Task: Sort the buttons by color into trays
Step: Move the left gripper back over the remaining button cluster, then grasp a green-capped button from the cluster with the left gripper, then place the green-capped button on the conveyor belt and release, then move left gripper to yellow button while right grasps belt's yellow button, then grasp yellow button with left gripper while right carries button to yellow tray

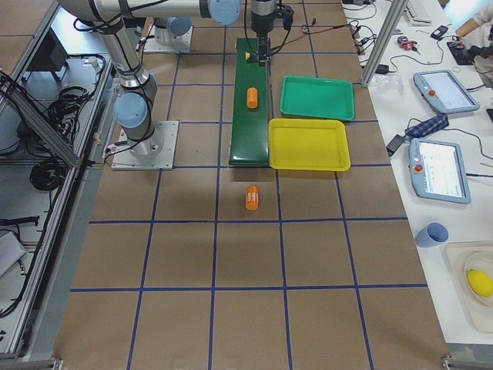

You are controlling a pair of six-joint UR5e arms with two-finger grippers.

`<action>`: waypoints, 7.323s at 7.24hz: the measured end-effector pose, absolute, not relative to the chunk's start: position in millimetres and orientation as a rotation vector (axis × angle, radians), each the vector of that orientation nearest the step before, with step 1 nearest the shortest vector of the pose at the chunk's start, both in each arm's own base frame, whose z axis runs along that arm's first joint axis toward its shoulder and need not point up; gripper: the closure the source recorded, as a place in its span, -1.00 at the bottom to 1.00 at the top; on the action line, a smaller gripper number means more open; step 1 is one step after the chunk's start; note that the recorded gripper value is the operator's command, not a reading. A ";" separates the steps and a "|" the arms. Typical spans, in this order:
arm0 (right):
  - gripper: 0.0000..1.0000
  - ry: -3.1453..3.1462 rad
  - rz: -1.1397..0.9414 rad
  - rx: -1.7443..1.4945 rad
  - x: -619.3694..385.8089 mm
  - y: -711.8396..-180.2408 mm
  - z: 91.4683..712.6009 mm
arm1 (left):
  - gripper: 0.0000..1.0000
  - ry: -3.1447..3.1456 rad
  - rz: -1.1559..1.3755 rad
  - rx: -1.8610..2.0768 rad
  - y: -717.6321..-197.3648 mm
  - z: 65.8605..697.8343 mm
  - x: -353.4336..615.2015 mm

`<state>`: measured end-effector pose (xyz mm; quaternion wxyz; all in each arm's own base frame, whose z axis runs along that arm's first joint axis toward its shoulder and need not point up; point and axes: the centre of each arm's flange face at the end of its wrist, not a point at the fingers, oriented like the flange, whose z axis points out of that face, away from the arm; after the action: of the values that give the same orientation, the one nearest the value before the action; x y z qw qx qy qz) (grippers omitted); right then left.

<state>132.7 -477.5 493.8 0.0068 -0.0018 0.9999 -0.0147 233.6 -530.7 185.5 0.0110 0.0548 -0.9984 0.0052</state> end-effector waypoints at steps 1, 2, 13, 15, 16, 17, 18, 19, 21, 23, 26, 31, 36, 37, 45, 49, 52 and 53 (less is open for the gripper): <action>-1.00 3.128 -0.046 -0.005 132.7 -477.6 493.6 | 0.99 -3.110 0.009 0.170 -531.1 181.2 234.0; -1.00 3.128 -0.046 -0.005 132.7 -477.5 493.7 | 1.00 -3.107 0.004 0.168 -531.4 178.3 234.3; -1.00 3.128 -0.044 -0.005 131.9 -478.0 493.3 | 1.00 -3.072 -0.023 -0.001 -555.2 347.7 -54.7; -1.00 3.128 -0.044 -0.006 132.2 -478.0 493.2 | 1.00 -3.064 -0.123 -0.063 -525.4 317.9 -109.1; -1.00 3.128 -0.044 -0.006 132.4 -477.9 493.3 | 1.00 -3.060 -0.170 -0.072 -513.1 302.7 -115.8; -1.00 3.128 -0.044 -0.007 132.6 -477.9 493.3 | 1.00 -3.058 -0.193 -0.077 -507.1 290.1 -118.2; -1.00 3.128 -0.044 -0.007 132.5 -477.9 493.2 | 1.00 -3.058 -0.192 -0.085 -507.3 280.7 -119.0; -1.00 3.128 -0.044 -0.006 132.4 -477.9 493.2 | 1.00 -3.058 -0.180 -0.093 -509.3 274.9 -119.1; -1.00 3.128 -0.044 -0.007 132.5 -477.9 493.2 | 1.00 -3.059 -0.155 -0.089 -512.8 271.4 -119.0; -1.00 3.130 -0.045 -0.003 130.8 -478.0 493.5 | 0.59 -3.060 -0.143 -0.087 -516.0 267.9 -119.0; -1.00 3.135 -0.043 0.006 127.9 -478.6 493.3 | -0.99 -3.043 -0.144 -0.086 -516.2 262.8 -123.4; -1.00 3.135 -0.042 0.003 128.2 -478.6 493.2 | -1.00 -3.062 -0.021 -0.079 -508.1 311.7 -117.8; -1.00 3.135 -0.026 0.006 127.7 -473.9 487.2 | -1.00 -3.170 0.063 0.163 -528.6 314.3 47.7; -1.00 3.137 -0.035 0.003 127.7 -473.6 489.8 | -1.00 -3.166 0.022 0.153 -516.6 291.7 68.3; -1.00 3.126 0.149 -0.003 133.5 -474.1 358.1 | 0.77 -3.127 -0.069 0.358 -497.6 185.6 102.9; -0.96 3.055 0.112 0.027 142.5 -452.1 293.2 | 1.00 -3.130 -0.067 0.350 -501.1 184.0 104.0; -0.60 3.041 0.104 0.055 151.4 -457.0 280.6 | 1.00 -3.160 0.019 0.263 -522.9 236.7 79.3; -0.54 3.049 0.105 0.049 152.8 -457.6 277.4 | 1.00 -3.161 0.007 0.209 -529.4 262.3 59.5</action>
<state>152.8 -457.6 277.4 0.0453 0.0160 0.9982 0.0344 59.5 -529.4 262.3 -0.0129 0.0661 -0.9977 0.0022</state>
